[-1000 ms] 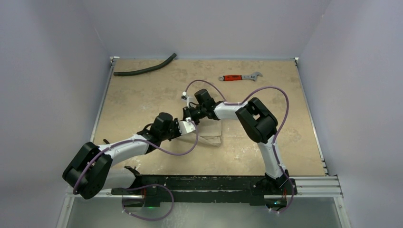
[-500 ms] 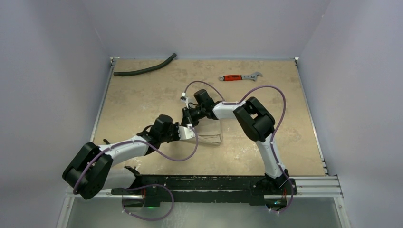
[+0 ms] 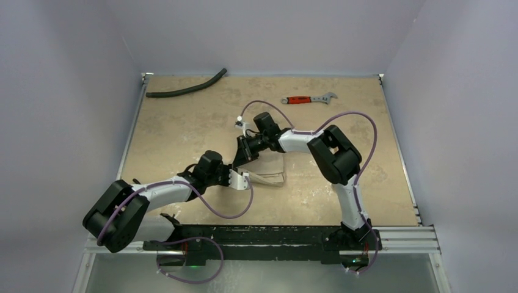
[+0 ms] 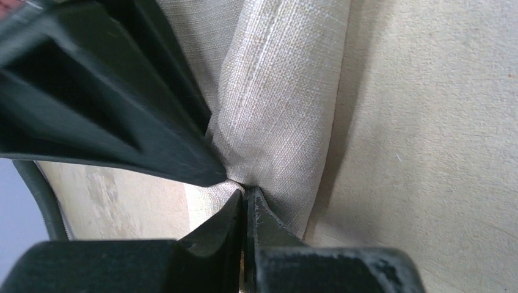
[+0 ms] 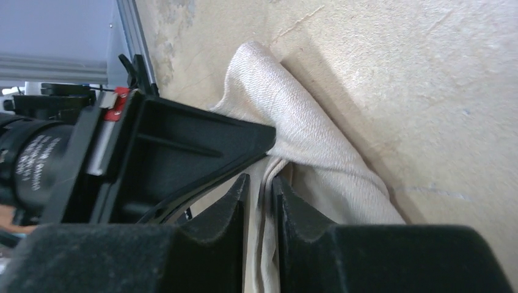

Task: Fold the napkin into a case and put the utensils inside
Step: Stuff the top corner of the smaller-rectangle-folded napkin into the folded napkin, then smooth out the smaller rectangle-folded napkin at the center of the board.

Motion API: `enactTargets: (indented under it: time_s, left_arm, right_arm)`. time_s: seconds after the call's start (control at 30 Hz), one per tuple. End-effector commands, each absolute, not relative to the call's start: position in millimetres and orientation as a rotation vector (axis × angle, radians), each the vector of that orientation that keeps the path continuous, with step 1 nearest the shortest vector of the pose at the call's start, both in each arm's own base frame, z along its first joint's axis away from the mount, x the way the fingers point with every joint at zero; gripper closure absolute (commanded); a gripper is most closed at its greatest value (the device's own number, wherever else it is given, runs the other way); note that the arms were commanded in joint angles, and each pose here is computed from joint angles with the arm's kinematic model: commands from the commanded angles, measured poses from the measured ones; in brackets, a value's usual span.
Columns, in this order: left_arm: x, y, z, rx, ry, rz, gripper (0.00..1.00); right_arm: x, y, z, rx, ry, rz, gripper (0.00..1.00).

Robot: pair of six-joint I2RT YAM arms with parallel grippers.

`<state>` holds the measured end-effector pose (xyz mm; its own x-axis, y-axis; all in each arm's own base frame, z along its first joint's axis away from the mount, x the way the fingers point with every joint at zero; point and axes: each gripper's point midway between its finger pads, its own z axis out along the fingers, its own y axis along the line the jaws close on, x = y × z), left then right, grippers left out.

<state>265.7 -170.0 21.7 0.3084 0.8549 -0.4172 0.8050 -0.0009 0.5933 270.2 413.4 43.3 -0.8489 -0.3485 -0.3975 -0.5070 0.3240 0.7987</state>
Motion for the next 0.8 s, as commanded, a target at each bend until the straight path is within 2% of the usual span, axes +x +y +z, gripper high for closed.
enactTargets:
  time_s: [0.0,0.07,0.1,0.17,0.33,0.47,0.63,0.77]
  left_arm:
    - [226,-153,-18,2.01,1.556,-0.028,1.0]
    - [224,-153,-19,2.027,1.548,-0.035,1.0]
    - [222,-152,-20,2.044,1.542,-0.036,1.0]
    - [220,-150,-22,2.07,1.527,-0.034,1.0]
    - [220,-148,-23,2.073,1.528,-0.028,1.0]
    - [220,-146,-23,2.067,1.544,-0.014,1.0]
    - [222,-139,-23,2.052,1.579,0.024,1.0]
    - [217,-134,-26,2.049,1.612,0.016,1.0]
  right_arm:
    - [286,391,74,-0.799,2.356,1.475,0.74]
    - [286,380,77,-0.79,2.353,1.451,0.58]
    - [288,374,77,-0.785,2.358,1.421,0.55]
    - [295,363,79,-0.781,2.361,1.354,0.55]
    - [321,336,59,-0.75,2.417,1.157,0.75]
    - [325,319,35,-0.675,2.476,1.107,0.98]
    - [310,299,17,-0.567,2.518,1.035,1.0]
    - [326,289,44,-0.547,2.39,0.891,0.98]
